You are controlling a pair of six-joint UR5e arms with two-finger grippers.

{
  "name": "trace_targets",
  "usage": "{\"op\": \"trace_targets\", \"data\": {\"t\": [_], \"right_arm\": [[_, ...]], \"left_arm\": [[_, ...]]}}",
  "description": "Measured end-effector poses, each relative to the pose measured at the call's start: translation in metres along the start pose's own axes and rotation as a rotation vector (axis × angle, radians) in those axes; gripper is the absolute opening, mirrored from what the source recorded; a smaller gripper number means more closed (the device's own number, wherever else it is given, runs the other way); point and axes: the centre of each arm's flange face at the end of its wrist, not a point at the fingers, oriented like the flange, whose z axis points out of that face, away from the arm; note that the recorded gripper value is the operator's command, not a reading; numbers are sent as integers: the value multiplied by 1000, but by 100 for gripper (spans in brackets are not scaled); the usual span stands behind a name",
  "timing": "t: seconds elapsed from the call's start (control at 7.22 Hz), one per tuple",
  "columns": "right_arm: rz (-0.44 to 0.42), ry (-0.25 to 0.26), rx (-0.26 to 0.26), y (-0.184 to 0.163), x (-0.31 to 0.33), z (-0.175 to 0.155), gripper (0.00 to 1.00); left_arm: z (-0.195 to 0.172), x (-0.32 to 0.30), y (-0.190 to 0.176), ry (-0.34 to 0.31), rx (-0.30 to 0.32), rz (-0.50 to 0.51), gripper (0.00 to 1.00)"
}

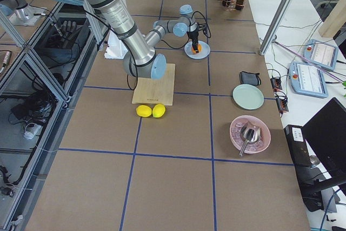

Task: Pick orange to plate

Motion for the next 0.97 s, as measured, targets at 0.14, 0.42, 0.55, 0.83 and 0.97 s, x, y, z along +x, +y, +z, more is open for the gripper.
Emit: {"op": "trace_targets", "data": {"t": [0.14,0.42,0.55,0.83,0.97], "right_arm": [[5,0,-2,-2,-2,-3,100],[-19,18,-25,-30,5,-25,100],[-49,29,-60,-60,23,-50,100],[-176,30,-141,-130,108,-108,100],[-264,13,-173,-161,183,-130,100]], "left_arm": [[0,0,0,0,0,0,100],[0,0,0,0,0,2,100],[0,0,0,0,0,3,100],[0,0,1,2,-2,-3,100],[0,1,1,12,-1,-9,100]]}}
